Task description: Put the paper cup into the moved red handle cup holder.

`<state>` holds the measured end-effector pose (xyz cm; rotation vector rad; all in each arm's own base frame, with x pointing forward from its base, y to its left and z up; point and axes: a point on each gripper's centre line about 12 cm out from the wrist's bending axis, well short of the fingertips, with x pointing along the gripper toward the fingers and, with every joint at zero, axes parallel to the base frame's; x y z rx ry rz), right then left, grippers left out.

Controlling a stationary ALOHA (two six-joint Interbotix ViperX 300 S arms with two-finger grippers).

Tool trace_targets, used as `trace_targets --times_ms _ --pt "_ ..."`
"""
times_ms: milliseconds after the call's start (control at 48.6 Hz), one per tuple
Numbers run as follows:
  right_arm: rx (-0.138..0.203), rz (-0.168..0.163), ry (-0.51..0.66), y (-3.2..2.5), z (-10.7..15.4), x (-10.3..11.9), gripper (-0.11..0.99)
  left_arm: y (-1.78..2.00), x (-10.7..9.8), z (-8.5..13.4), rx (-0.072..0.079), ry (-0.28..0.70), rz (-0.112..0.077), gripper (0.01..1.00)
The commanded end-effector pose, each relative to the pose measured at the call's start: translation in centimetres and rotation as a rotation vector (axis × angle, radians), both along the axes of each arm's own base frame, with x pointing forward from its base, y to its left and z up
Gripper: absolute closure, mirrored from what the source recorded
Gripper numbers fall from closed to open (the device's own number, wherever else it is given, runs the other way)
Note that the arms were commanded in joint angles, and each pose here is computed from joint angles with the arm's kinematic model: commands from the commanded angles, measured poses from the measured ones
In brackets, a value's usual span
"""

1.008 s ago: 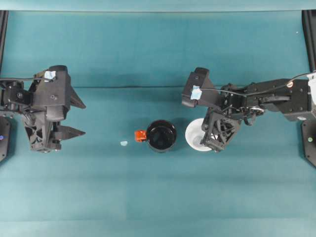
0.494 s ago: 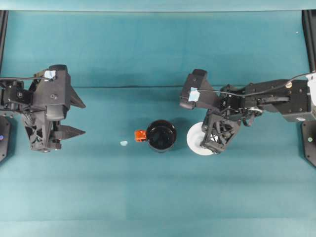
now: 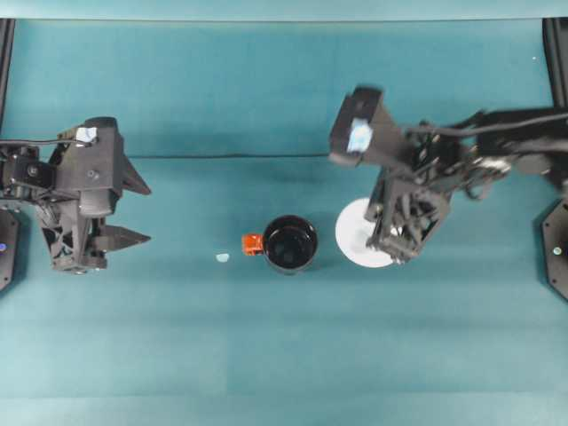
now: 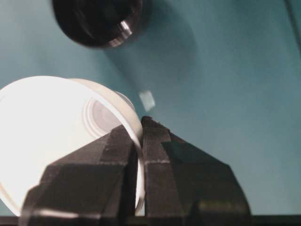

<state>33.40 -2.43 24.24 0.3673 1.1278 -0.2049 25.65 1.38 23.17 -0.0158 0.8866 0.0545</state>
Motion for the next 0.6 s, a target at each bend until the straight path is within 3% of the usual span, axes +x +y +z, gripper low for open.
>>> trace_targets --times_ms 0,165,350,576 --pt "0.001 -0.004 -0.060 0.07 2.2 0.7 0.98 0.02 0.2 0.8 0.002 -0.029 0.001 0.174" --pt "-0.001 0.002 -0.074 0.10 2.9 2.2 0.98 0.05 0.0 1.0 0.002 -0.037 0.002 0.177" --pt "-0.017 0.004 -0.089 -0.47 3.3 4.3 0.98 0.05 -0.2 1.2 0.004 -0.046 0.002 0.177" --pt "-0.022 -0.002 -0.067 -1.04 1.8 6.4 0.98 0.03 -0.3 1.2 0.003 -0.049 0.002 0.177"
